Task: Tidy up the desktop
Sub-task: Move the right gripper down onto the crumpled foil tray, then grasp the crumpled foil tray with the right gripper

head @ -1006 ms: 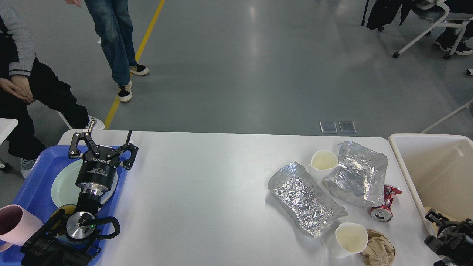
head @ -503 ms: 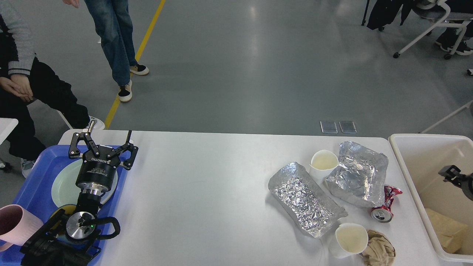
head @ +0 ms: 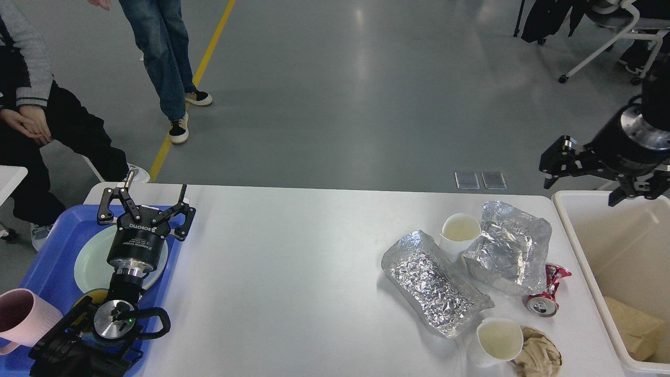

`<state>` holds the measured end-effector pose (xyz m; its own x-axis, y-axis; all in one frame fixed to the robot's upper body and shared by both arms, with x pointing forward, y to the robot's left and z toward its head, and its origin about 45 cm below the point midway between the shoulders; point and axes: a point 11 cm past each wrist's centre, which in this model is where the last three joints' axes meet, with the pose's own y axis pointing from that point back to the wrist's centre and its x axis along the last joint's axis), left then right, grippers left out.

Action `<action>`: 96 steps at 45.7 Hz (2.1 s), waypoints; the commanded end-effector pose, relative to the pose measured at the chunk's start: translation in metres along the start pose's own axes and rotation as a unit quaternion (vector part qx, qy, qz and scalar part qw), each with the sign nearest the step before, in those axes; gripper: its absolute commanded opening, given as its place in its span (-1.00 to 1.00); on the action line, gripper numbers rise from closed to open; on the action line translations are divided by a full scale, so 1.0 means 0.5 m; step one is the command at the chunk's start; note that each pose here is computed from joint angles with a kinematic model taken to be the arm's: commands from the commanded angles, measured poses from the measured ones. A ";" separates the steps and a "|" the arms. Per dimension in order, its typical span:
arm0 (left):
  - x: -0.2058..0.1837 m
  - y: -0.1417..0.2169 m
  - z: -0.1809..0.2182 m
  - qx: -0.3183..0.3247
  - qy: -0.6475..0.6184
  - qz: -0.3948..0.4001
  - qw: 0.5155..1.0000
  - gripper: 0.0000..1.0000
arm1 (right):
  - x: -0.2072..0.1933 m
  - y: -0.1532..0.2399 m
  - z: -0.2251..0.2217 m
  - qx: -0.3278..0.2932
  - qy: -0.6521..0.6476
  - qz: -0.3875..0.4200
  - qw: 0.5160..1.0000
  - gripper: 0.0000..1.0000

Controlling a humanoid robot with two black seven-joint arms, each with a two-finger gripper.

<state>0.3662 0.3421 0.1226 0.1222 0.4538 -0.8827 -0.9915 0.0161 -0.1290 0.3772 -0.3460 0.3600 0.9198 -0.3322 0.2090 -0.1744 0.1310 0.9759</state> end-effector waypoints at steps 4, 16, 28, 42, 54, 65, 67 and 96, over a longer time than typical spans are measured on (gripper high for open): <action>0.000 0.000 0.001 -0.001 0.000 0.000 1.000 0.93 | -0.100 0.163 -0.138 0.060 0.100 -0.023 0.993 1.00; 0.000 0.000 0.000 0.000 0.000 0.000 1.000 0.93 | -0.195 0.182 -0.180 0.063 0.153 -0.045 0.985 0.98; 0.000 0.000 0.001 -0.001 0.000 0.000 1.000 0.93 | -0.196 0.158 -0.203 0.076 0.159 -0.039 0.984 0.95; 0.000 0.000 0.001 -0.001 0.000 0.000 1.000 0.93 | -0.226 -0.053 -0.253 0.093 0.187 -0.038 0.977 0.95; 0.000 0.000 0.001 -0.001 0.000 0.000 1.000 0.93 | -0.272 -0.273 -0.284 0.071 0.229 -0.008 0.971 0.96; 0.000 0.000 0.001 -0.001 0.000 0.000 1.000 0.93 | -0.330 -0.384 -0.310 0.068 0.242 -0.030 0.967 0.87; 0.000 0.000 0.001 -0.001 0.000 0.000 1.000 0.93 | -0.329 -0.398 -0.314 0.069 0.240 -0.026 0.968 0.86; -0.001 -0.001 0.001 -0.001 0.000 -0.001 1.000 0.93 | -0.353 -0.500 -0.334 0.082 0.230 0.009 0.970 0.36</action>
<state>0.3667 0.3423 0.1232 0.1233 0.4536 -0.8826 -0.9913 0.0152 -0.1306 0.3180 -0.1648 0.0698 0.9688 0.1256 0.2138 -0.2120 -0.0276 0.9769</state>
